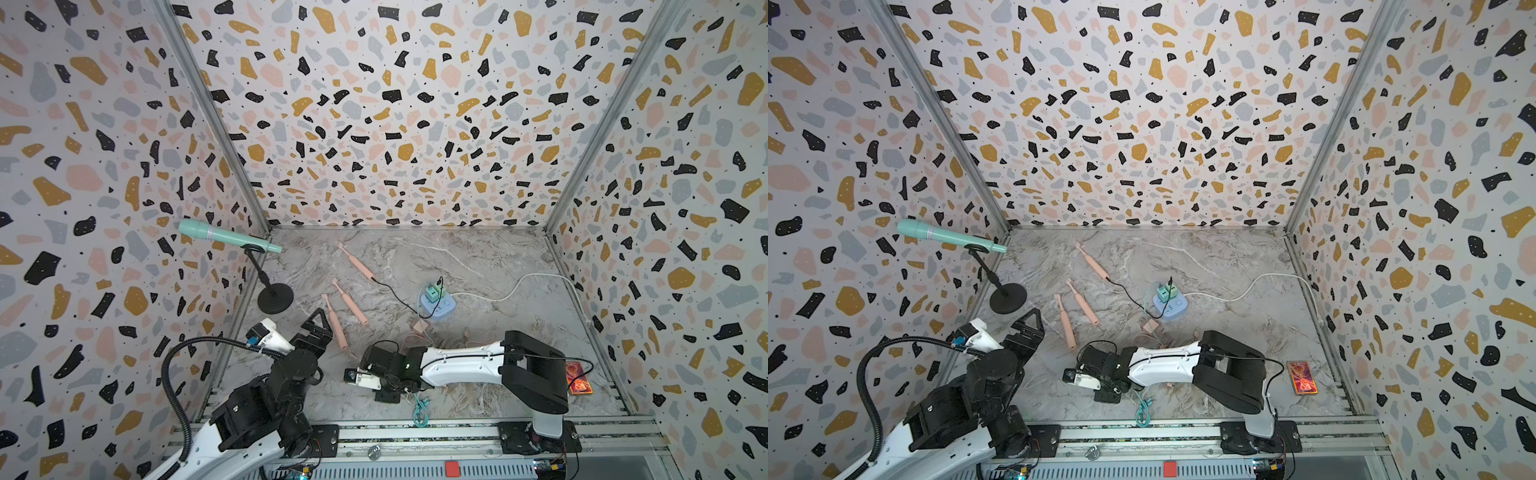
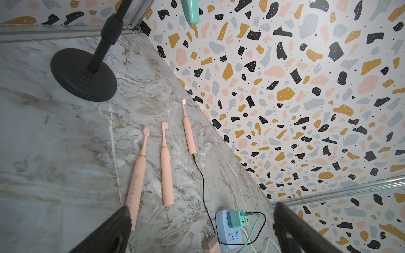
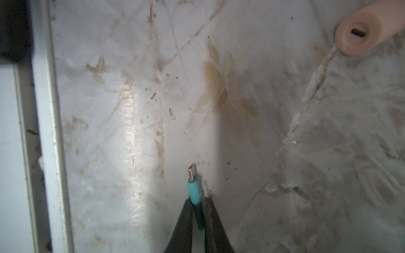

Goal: Charge the electric toothbrush
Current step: Pick up the charging cable from the center of the board.

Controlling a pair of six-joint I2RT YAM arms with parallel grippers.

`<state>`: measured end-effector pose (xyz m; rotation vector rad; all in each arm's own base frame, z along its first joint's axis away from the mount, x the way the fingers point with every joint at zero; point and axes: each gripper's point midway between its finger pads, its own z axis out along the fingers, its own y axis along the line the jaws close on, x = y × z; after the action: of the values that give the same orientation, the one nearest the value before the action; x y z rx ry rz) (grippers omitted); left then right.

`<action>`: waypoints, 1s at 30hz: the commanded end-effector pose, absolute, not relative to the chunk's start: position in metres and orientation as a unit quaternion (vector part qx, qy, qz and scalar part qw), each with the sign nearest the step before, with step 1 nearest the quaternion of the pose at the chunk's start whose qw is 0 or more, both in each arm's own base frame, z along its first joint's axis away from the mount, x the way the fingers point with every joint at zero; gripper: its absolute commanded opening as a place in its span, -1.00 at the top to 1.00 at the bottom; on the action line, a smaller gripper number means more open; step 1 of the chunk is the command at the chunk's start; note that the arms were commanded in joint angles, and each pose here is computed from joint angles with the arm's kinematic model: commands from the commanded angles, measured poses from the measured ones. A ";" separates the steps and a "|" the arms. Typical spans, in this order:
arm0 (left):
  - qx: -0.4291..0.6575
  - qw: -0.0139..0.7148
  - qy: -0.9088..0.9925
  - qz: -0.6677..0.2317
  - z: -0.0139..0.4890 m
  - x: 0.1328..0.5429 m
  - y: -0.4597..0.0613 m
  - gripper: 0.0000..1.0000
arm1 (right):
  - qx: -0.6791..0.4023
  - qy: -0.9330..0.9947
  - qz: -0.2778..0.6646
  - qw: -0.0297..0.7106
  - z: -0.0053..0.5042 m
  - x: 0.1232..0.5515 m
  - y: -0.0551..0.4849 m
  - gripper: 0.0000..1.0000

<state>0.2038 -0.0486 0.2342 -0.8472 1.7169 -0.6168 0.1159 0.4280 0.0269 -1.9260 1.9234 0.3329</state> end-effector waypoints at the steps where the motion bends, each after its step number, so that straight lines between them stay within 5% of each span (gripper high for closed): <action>1: -0.354 0.538 0.721 -0.257 0.232 0.207 -0.051 -0.99 | -0.692 0.695 0.094 0.171 0.009 0.114 0.417 0.72; 12: -0.340 0.533 0.732 -0.252 0.229 0.212 -0.061 -0.99 | -0.681 0.701 0.107 0.184 0.018 0.117 0.419 1.00; 20: -0.300 0.505 0.782 -0.209 0.212 0.238 -0.083 -0.99 | -0.581 0.735 0.223 0.267 0.097 0.150 0.417 1.00; 30: -0.303 0.386 0.846 -0.208 0.144 0.296 -0.099 -1.00 | -0.489 0.715 0.356 0.350 0.178 0.158 0.385 1.00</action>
<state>0.2780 -0.0741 0.1390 -0.8473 2.1212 -0.3943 0.1643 0.3837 0.1621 -1.3225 1.8835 0.7943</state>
